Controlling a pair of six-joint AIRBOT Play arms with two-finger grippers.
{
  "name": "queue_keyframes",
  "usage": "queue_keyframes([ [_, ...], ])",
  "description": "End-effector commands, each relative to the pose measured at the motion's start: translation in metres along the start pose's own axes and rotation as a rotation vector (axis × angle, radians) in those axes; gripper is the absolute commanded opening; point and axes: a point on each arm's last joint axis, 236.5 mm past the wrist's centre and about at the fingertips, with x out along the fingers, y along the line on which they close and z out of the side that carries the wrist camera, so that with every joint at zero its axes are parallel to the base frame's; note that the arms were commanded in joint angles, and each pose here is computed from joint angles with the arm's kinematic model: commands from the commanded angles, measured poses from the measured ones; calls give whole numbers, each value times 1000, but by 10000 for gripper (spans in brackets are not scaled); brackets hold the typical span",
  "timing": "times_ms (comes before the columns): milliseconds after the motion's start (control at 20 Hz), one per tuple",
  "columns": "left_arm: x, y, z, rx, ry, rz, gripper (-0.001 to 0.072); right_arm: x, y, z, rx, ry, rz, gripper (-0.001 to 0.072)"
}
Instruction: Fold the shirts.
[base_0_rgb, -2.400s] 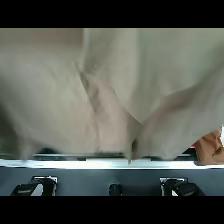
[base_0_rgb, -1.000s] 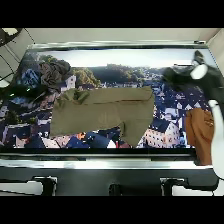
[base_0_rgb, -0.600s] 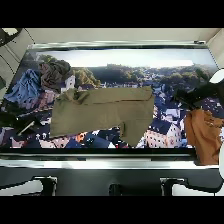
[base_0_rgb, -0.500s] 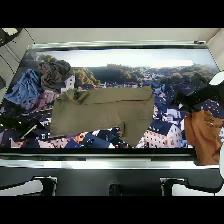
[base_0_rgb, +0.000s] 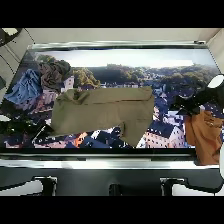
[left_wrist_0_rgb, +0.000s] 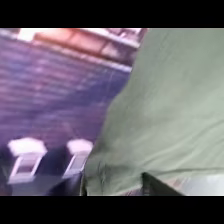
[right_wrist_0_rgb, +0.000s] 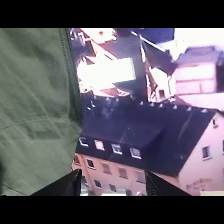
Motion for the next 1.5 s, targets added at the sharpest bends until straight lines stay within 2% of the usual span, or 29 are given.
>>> queue_keyframes([
  [0,5,-5,5,-19,-22,-26,303,0,0,-6,-6,24,0,476],
  [50,5,-5,4,-18,-16,-26,209,0,0,-7,-7,28,1,476],
  [150,5,-6,2,-17,-7,-29,100,1,0,-11,-5,44,2,494],
  [200,5,-6,1,-13,-5,-29,33,4,0,-14,-1,57,7,526],
  [450,4,-6,2,7,-10,-29,33,56,29,-21,128,52,205,527],
  [500,3,-7,2,9,-12,-29,33,69,32,-19,166,49,234,502],
  [750,1,-8,3,45,-22,-29,33,116,39,-11,213,85,315,497],
  [850,1,-9,3,59,-22,-29,33,132,40,-6,193,64,284,488],
  [950,-1,-10,5,61,-29,-31,33,139,48,6,179,9,272,360],
  [1000,-3,-11,8,65,-37,-31,33,140,53,9,169,-10,270,323],
  [1050,-6,-13,12,72,-48,-31,33,141,57,9,159,-9,269,208],
  [1100,-11,-16,16,81,-57,-32,33,140,61,6,156,4,276,61],
  [1200,-26,-25,28,112,-82,-37,33,131,71,-2,110,44,304,40],
  [1300,-52,-43,41,171,-111,-50,31,98,84,3,-30,20,318,39],
  [1450,-149,-122,78,333,-384,-143,30,-20,111,54,-260,-305,263,39],
])
